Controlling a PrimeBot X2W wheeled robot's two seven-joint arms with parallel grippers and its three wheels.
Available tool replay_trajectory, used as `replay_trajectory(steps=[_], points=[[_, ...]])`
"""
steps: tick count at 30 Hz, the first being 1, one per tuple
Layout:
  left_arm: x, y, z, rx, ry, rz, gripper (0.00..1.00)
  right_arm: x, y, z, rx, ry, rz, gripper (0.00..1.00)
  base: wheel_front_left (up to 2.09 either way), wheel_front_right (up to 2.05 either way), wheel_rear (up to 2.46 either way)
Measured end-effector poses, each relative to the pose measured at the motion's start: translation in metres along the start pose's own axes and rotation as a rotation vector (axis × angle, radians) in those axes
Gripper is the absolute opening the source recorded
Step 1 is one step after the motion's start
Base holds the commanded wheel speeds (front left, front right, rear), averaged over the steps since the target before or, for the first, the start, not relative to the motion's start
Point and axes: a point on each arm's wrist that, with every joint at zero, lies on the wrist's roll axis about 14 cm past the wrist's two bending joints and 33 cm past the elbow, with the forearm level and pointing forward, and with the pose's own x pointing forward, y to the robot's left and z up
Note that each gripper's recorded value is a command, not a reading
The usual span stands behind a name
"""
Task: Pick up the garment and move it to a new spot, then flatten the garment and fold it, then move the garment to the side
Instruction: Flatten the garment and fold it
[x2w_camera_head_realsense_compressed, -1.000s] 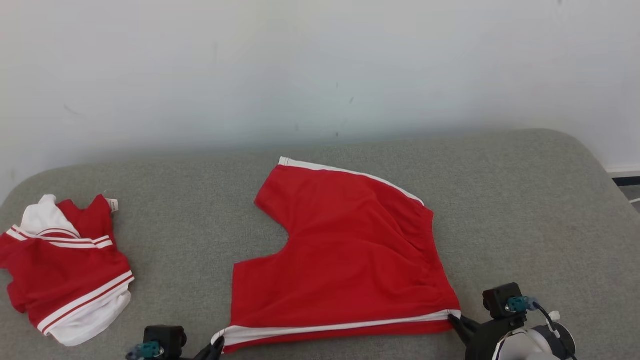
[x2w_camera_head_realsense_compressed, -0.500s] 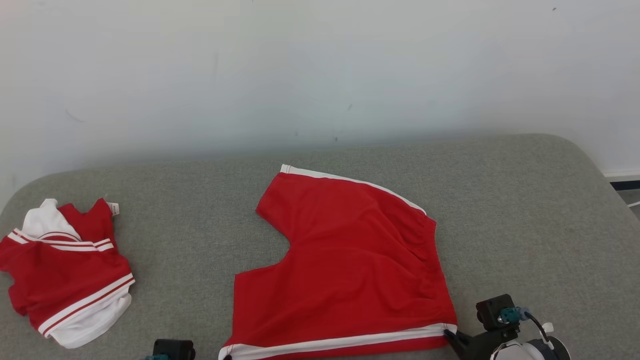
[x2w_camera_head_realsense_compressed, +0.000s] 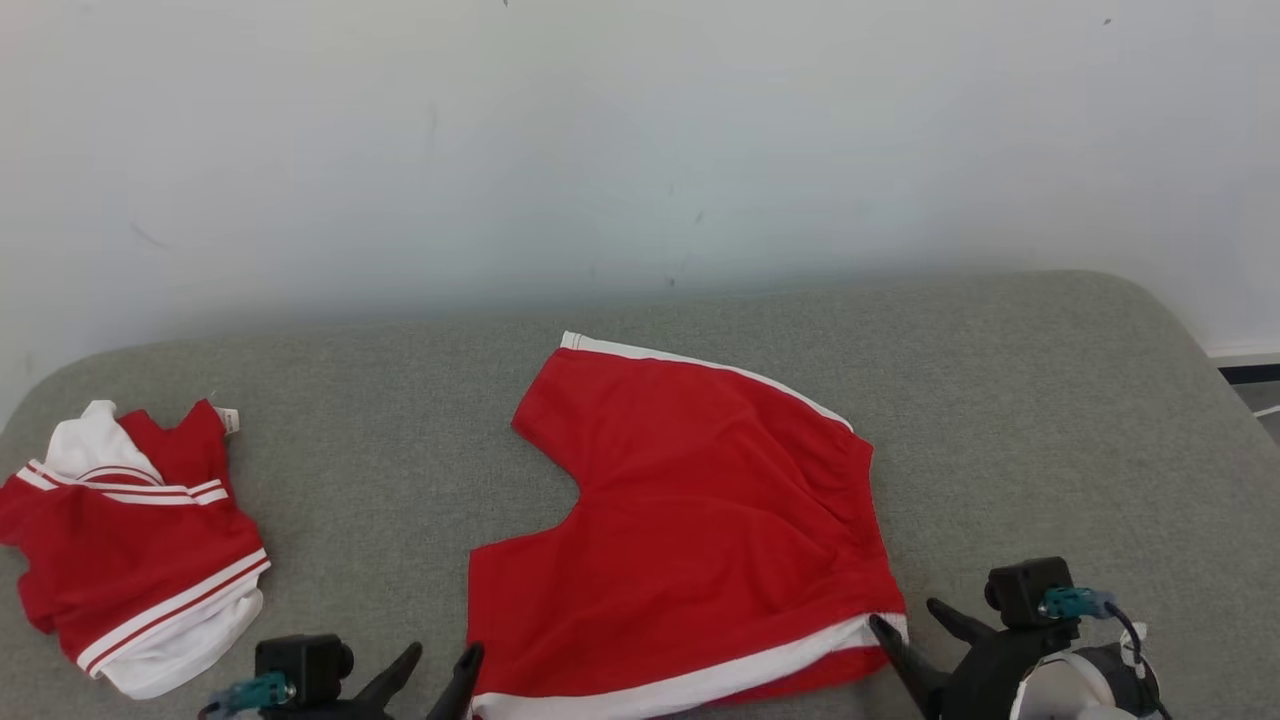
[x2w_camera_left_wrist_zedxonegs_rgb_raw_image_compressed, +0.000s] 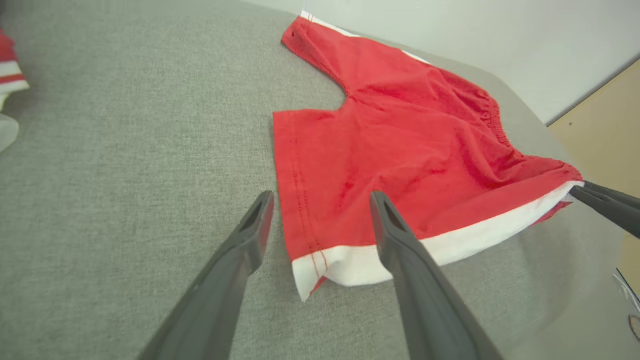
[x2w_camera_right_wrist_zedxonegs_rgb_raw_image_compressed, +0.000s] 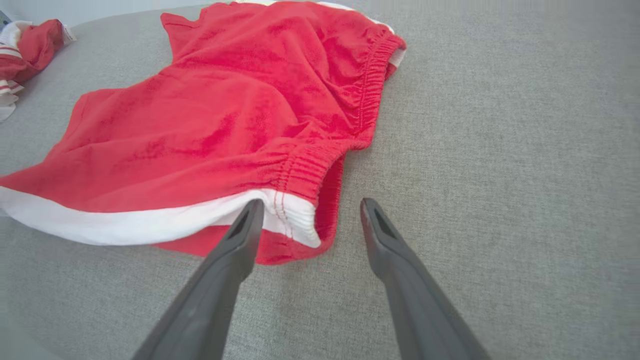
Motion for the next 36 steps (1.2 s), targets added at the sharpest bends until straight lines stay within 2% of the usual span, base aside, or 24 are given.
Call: replay_trajectory(steps=[4,11,16,22,26,29,36], points=[[-0.002,-0.005,0.023,-0.007,-0.075,-0.016,1.00,-0.008,-0.002,0.021,0.018,-0.070,0.008,1.00,0.00,0.00,0.00],[-0.007,0.012,0.052,0.012,-0.177,0.025,1.00,-0.021,0.005,0.055,0.002,-0.177,0.017,1.00,0.00,0.00,0.00],[-0.009,0.015,0.075,0.039,-0.269,0.040,1.00,-0.032,-0.017,0.081,-0.031,-0.267,-0.073,1.00,0.00,0.00,0.00],[-0.012,0.017,0.089,0.114,-0.335,0.049,1.00,-0.044,-0.022,0.114,-0.064,-0.411,-0.112,1.00,0.00,0.00,0.00],[-0.015,0.034,0.096,0.118,-0.372,0.105,1.00,-0.053,-0.027,0.128,-0.065,-0.485,-0.139,1.00,0.00,0.00,0.00],[-0.016,0.043,0.084,0.106,-0.350,0.140,1.00,-0.062,-0.038,0.129,-0.048,-0.518,-0.174,1.00,0.00,0.00,0.00],[-0.010,0.049,0.076,0.125,-0.336,0.167,1.00,-0.074,-0.057,0.102,-0.035,-0.483,-0.247,1.00,0.00,0.00,0.00]])
